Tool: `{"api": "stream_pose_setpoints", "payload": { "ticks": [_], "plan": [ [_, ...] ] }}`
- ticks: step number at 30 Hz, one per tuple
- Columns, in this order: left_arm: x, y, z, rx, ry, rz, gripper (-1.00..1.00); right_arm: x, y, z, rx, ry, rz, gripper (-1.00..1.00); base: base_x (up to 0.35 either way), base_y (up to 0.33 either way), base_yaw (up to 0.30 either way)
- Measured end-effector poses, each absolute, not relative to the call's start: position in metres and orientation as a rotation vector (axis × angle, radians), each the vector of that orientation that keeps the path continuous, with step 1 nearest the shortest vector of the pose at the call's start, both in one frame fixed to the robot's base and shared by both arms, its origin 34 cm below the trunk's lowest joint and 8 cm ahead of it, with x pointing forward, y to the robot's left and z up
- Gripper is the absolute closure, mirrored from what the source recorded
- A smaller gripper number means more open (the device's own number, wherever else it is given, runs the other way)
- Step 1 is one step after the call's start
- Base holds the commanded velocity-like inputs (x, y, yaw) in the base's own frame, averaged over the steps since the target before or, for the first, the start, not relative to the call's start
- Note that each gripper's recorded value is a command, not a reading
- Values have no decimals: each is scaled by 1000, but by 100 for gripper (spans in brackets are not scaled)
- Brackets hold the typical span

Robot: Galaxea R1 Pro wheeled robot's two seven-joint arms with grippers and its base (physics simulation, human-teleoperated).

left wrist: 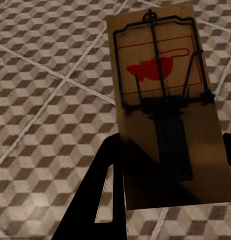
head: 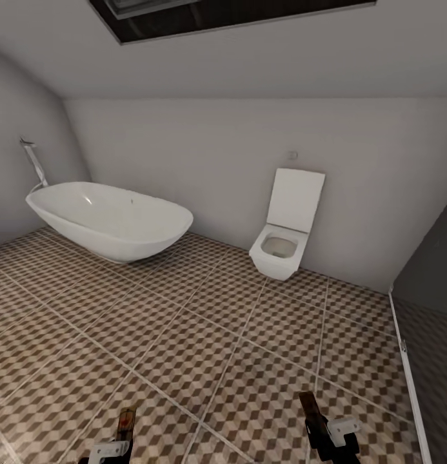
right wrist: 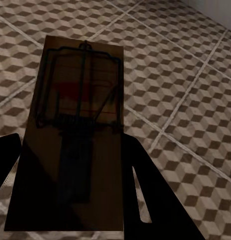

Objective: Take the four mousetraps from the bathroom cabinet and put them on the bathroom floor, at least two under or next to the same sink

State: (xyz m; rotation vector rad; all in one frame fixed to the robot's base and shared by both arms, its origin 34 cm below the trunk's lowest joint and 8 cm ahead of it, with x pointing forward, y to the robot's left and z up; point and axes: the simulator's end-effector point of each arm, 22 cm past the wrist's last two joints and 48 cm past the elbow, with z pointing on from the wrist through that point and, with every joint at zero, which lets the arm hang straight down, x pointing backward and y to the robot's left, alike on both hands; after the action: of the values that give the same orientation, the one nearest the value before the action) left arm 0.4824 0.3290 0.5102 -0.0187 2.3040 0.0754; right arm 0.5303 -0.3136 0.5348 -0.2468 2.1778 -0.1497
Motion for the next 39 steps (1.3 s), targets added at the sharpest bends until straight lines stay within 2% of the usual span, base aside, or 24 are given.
{"api": "stream_pose_setpoints", "payload": {
  "ticks": [24, 39],
  "plan": [
    [491, 329, 520, -20, 2277, 74, 100, 538, -314, 545, -244, 2151, -152, 100, 11, 0, 229],
    [495, 328, 525, -20, 2261, 72, 100, 542, -309, 552, -240, 2135, -147, 100, 306, -27, 216]
  ]
}}
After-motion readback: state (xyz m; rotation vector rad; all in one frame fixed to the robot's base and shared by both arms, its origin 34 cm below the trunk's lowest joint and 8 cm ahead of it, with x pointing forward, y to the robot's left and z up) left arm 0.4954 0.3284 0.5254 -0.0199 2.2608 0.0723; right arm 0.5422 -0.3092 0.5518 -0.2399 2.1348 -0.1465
